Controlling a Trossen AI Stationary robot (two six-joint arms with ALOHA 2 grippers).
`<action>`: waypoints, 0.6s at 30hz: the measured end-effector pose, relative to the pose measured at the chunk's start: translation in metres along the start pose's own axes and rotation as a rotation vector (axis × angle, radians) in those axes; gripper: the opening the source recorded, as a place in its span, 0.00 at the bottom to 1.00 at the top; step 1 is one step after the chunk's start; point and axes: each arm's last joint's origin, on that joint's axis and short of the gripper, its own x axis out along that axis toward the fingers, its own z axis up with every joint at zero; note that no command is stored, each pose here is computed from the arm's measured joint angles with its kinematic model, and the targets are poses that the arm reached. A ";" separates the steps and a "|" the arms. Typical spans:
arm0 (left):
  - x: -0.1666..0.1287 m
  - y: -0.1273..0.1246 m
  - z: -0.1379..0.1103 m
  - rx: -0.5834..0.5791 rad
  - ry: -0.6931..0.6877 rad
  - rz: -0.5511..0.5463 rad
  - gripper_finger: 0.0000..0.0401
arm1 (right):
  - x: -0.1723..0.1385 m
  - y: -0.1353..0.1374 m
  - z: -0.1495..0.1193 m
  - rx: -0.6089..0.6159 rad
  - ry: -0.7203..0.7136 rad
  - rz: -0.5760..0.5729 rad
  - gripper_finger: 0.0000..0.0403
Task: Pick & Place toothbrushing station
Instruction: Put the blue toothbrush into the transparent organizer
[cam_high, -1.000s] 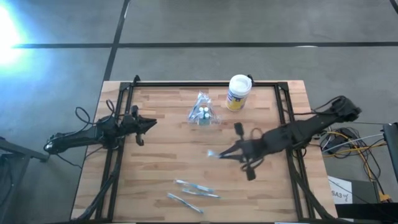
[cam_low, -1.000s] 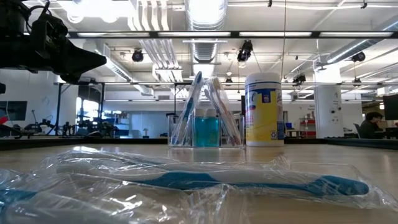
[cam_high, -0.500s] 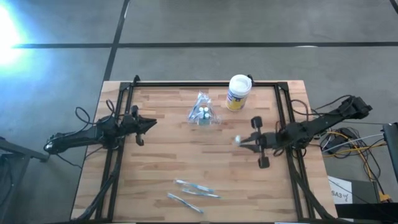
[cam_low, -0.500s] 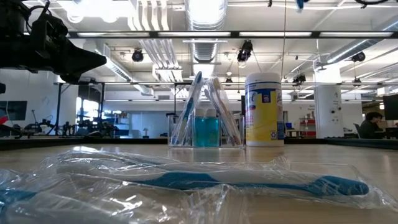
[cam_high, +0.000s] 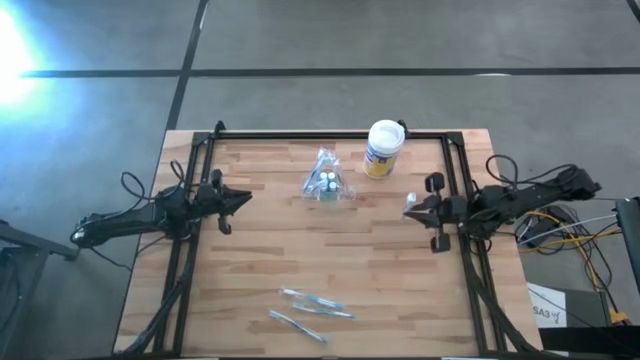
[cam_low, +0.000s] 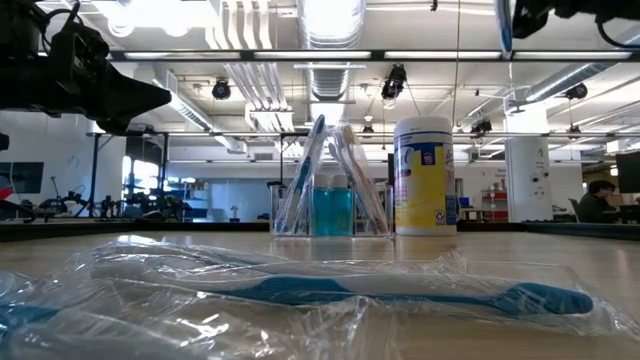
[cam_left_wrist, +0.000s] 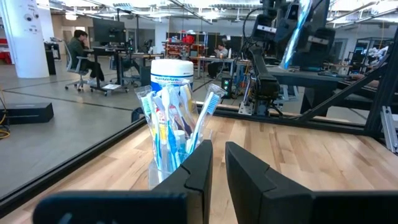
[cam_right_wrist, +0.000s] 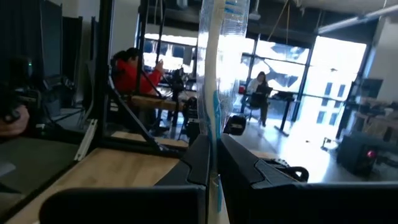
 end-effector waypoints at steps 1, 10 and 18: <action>0.000 0.000 0.000 0.000 0.000 0.000 0.12 | -0.002 0.000 -0.004 -0.016 -0.014 -0.003 0.03; 0.000 -0.003 -0.001 0.003 0.019 -0.098 0.10 | -0.017 -0.002 -0.039 -0.042 -0.098 -0.058 0.03; 0.000 -0.004 -0.002 0.045 0.019 -0.130 0.02 | -0.026 -0.004 -0.049 -0.023 -0.118 -0.078 0.03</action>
